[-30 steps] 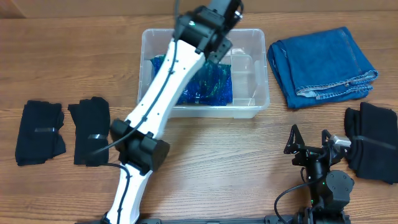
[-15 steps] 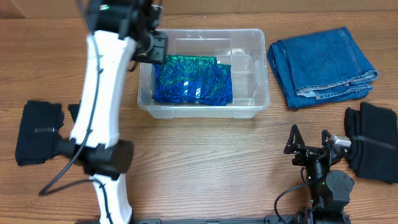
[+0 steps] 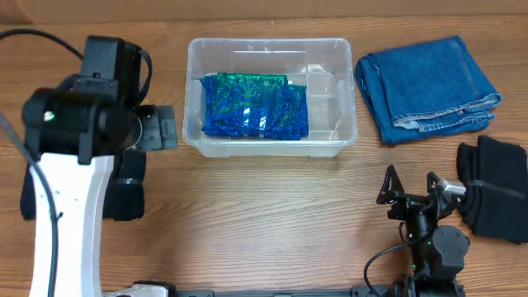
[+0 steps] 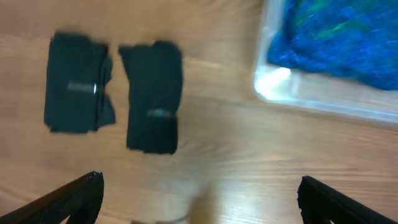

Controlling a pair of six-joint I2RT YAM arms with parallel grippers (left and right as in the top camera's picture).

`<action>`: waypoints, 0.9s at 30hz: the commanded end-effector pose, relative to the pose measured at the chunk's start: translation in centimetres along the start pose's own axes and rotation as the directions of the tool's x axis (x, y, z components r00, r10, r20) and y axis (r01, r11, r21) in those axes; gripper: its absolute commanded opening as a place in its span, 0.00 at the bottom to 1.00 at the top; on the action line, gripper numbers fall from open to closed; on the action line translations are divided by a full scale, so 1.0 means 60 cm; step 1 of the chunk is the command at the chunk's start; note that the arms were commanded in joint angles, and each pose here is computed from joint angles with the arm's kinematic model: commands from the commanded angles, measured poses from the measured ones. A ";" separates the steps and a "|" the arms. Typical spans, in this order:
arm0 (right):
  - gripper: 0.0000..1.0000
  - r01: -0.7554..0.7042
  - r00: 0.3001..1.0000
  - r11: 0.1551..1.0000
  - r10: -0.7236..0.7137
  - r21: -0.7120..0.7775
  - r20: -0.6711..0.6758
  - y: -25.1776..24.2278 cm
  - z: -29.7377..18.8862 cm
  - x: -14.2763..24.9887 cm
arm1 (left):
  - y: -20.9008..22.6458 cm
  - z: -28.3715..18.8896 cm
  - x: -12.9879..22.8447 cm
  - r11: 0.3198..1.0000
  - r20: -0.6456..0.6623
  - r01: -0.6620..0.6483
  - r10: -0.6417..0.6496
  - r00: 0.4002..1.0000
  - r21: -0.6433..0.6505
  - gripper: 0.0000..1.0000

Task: Pack container
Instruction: 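Release the fabric and move the left gripper to the black cloth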

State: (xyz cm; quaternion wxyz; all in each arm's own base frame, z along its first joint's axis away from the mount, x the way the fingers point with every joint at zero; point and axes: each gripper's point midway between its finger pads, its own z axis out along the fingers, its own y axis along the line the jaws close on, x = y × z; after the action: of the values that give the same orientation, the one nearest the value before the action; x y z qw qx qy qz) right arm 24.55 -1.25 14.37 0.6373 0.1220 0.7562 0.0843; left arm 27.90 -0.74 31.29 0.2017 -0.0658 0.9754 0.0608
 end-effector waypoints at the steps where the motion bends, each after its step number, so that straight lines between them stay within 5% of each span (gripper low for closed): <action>1: 1.00 0.002 1.000 1.000 -0.002 -0.007 0.015 0.004 -0.003 -0.010 | 0.061 0.106 0.018 0.983 -0.094 0.141 -0.153 0.984 -0.118 1.00; 6: 1.00 0.002 1.000 1.000 -0.002 -0.007 0.015 0.004 -0.003 -0.010 | 0.118 0.230 0.035 0.956 -0.103 0.253 -0.270 0.957 -0.149 1.00; 17: 1.00 0.002 1.000 1.000 -0.002 -0.007 0.015 0.004 -0.003 -0.010 | 0.088 0.483 0.072 0.986 -0.240 0.123 -0.147 0.960 -0.111 1.00; 27: 1.00 0.002 1.000 1.000 -0.002 -0.007 0.015 0.004 -0.003 -0.010 | 0.139 0.502 0.058 0.972 -0.224 -0.026 -0.028 0.974 -0.235 1.00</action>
State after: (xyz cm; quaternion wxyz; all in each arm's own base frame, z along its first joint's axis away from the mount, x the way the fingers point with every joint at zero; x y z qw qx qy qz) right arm 24.55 -1.25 14.39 0.6374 0.1220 0.7561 0.0843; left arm 35.26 10.30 3.24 0.0867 -0.1098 0.9793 0.1465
